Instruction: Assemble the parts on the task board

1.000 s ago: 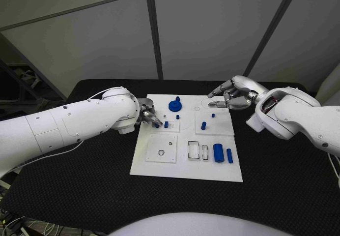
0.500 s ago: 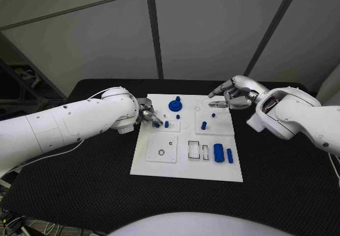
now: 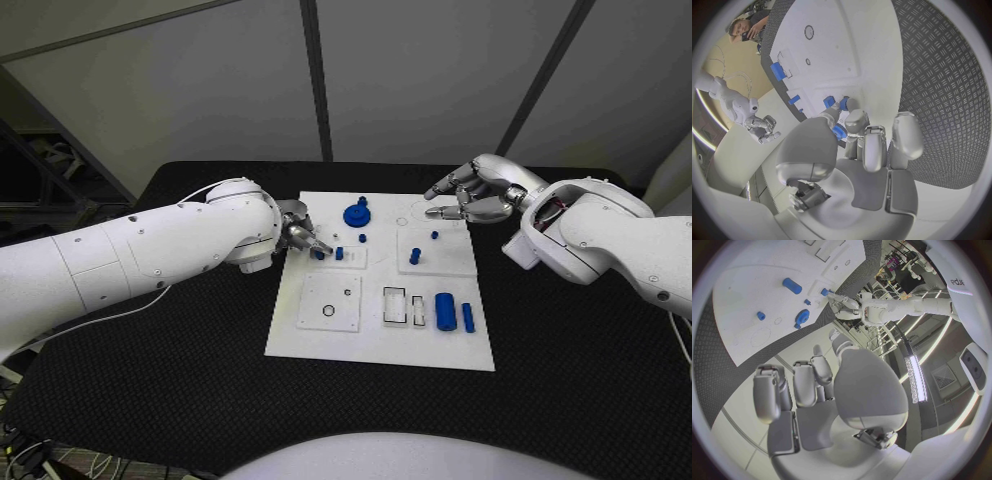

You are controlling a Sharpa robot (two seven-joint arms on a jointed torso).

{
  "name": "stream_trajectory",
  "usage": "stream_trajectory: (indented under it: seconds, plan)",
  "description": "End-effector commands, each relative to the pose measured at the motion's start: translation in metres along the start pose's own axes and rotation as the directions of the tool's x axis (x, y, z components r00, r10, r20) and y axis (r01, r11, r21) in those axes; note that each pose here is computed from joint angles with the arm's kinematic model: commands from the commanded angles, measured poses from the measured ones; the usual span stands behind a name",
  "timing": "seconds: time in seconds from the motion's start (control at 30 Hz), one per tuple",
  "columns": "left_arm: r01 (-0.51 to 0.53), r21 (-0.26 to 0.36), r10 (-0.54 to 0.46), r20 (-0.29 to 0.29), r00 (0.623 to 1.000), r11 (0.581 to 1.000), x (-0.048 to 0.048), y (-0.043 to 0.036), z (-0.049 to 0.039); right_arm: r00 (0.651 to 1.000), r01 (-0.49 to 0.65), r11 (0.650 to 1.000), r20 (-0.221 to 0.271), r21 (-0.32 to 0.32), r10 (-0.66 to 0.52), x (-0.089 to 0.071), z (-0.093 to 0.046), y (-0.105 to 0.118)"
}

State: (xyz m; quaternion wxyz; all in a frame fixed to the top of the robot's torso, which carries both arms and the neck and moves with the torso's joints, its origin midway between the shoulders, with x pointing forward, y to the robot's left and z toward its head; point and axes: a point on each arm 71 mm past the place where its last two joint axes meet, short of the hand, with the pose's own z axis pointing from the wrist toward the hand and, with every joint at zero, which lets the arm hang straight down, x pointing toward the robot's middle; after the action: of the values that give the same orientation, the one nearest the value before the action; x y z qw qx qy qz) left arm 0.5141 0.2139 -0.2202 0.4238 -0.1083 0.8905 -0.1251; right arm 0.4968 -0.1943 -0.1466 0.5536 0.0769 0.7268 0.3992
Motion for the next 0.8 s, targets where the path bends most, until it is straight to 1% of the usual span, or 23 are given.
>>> stream_trajectory:
  seconds: [0.03, 0.8]
  plan:
    - [-0.004, -0.048, 0.003, -0.01, 1.0, 0.999, 0.0033, 0.0078, 0.0018, 1.0, 0.001, 1.0, -0.005, -0.008, -0.001, -0.0003, 0.0002, 0.0013]
    - [0.0, -0.035, -0.001, -0.021, 1.0, 0.999, 0.0052, 0.0039, 0.0009, 1.0, 0.001, 1.0, -0.012, -0.004, -0.001, 0.0, 0.0, 0.0008]
